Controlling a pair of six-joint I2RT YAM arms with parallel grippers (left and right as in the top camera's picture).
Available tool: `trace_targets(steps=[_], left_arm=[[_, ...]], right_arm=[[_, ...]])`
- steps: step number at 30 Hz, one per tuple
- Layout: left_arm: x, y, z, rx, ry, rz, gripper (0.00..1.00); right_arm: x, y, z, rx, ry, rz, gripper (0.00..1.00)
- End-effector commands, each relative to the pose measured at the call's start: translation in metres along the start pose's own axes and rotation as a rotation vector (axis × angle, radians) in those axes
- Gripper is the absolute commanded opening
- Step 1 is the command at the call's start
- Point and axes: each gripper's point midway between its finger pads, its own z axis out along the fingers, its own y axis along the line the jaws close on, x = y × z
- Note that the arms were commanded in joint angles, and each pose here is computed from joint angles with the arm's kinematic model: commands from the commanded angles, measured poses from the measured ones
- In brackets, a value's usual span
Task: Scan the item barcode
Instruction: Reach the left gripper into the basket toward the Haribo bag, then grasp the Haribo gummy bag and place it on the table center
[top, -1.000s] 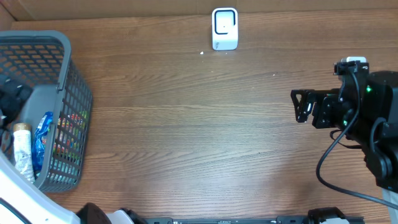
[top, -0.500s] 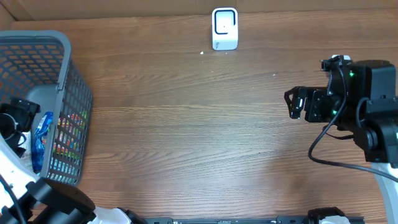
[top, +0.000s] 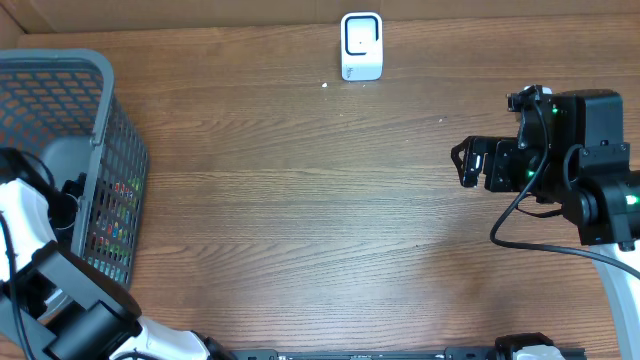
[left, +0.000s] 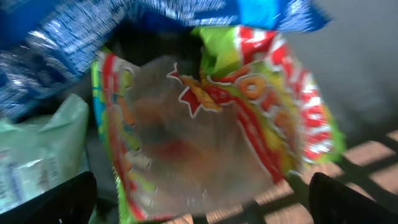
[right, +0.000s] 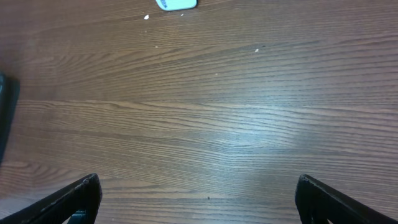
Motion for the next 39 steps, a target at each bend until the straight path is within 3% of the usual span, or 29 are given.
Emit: trace_targets(steps=[1, 5, 7, 9, 12, 17, 27, 35, 39], left_arm=[[0.002, 0.005, 0.019, -0.061, 0.019, -0.011, 0.87], [0.001, 0.004, 0.023, -0.062, 0.018, -0.012, 0.27], [0.000, 0.004, 0.022, -0.060, 0.016, -0.013, 0.12], [0.000, 0.004, 0.021, -0.060, 0.018, -0.013, 0.04], [-0.001, 0.001, 0.014, -0.056, 0.025, -0.013, 0.04], [-0.008, -0.012, -0.036, -0.040, 0.037, -0.012, 0.04], [-0.025, -0.053, -0.207, 0.103, -0.220, 0.105, 0.04], [0.021, -0.086, -0.313, 0.281, -0.473, 0.272, 0.04], [0.064, -0.108, -0.334, 0.353, -0.495, 0.409, 0.04]], right_arm=[[-0.006, 0.005, -0.007, -0.016, -0.025, -0.010, 1.00], [-0.006, 0.005, -0.007, -0.016, -0.024, -0.010, 1.00], [-0.006, 0.005, -0.007, -0.016, -0.024, -0.010, 1.00], [-0.007, 0.005, -0.007, -0.016, -0.025, -0.010, 1.00], [-0.007, 0.005, -0.007, -0.016, -0.026, -0.011, 1.00], [-0.007, 0.005, -0.007, -0.016, -0.025, -0.010, 1.00], [-0.008, 0.009, -0.006, -0.040, -0.027, -0.012, 1.00], [-0.008, 0.009, -0.006, -0.039, -0.027, -0.012, 1.00], [-0.008, 0.009, -0.006, -0.038, -0.027, -0.012, 1.00]])
